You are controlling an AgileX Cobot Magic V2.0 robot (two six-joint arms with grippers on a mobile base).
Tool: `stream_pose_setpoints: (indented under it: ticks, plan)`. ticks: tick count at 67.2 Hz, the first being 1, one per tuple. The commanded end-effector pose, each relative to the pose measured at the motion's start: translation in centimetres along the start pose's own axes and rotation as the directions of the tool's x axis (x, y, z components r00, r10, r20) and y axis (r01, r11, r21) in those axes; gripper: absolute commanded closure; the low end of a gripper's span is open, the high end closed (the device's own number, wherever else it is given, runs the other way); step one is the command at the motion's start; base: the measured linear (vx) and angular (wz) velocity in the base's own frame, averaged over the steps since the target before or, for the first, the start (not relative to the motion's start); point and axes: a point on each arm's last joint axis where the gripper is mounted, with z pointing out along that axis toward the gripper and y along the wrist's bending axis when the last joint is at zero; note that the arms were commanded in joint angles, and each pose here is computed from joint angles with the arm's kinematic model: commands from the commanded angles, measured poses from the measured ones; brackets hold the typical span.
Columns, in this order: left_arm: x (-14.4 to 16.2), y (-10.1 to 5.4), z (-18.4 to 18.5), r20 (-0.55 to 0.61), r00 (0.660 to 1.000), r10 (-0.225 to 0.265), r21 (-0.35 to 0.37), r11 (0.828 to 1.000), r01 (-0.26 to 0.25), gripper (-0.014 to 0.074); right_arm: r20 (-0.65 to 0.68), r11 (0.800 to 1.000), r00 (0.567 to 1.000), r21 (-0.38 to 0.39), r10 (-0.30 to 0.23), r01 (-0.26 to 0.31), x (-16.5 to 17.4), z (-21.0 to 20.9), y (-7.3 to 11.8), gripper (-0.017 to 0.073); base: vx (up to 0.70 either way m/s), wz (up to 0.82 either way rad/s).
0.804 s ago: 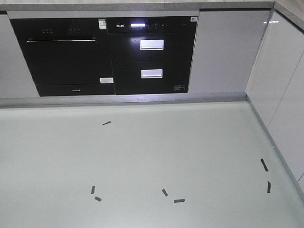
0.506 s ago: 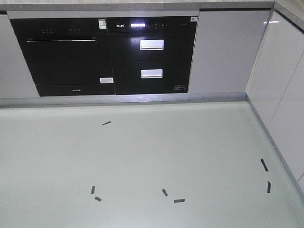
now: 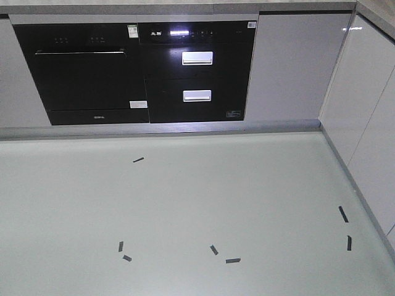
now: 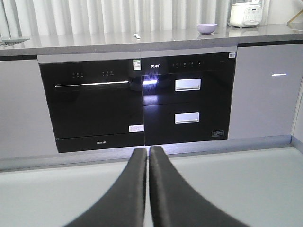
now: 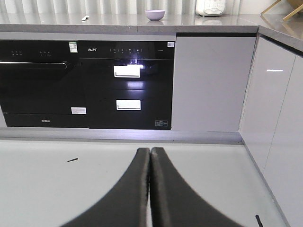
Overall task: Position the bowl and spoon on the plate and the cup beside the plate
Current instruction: 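Drive the base toward the grey counter with the lilac bowl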
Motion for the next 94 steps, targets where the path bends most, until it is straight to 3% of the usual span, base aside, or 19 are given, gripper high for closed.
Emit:
stream_pose_setpoints:
  ticks: [1,94]
  plan:
    - [-1.42,-0.07,-0.28,0.109,0.994,-0.021,0.011,1.0,0.02,0.06,0.066,1.0,0.998,-0.001,-0.001,0.001,-0.33,0.01,0.0,0.057,0.0,0.0]
    - [-1.42,-0.07,-0.28,0.109,0.994,-0.021,0.011,1.0,0.02,0.06,0.067,1.0,0.998,-0.001,-0.001,0.001,-0.34,0.01,0.0,0.057,0.09,0.01]
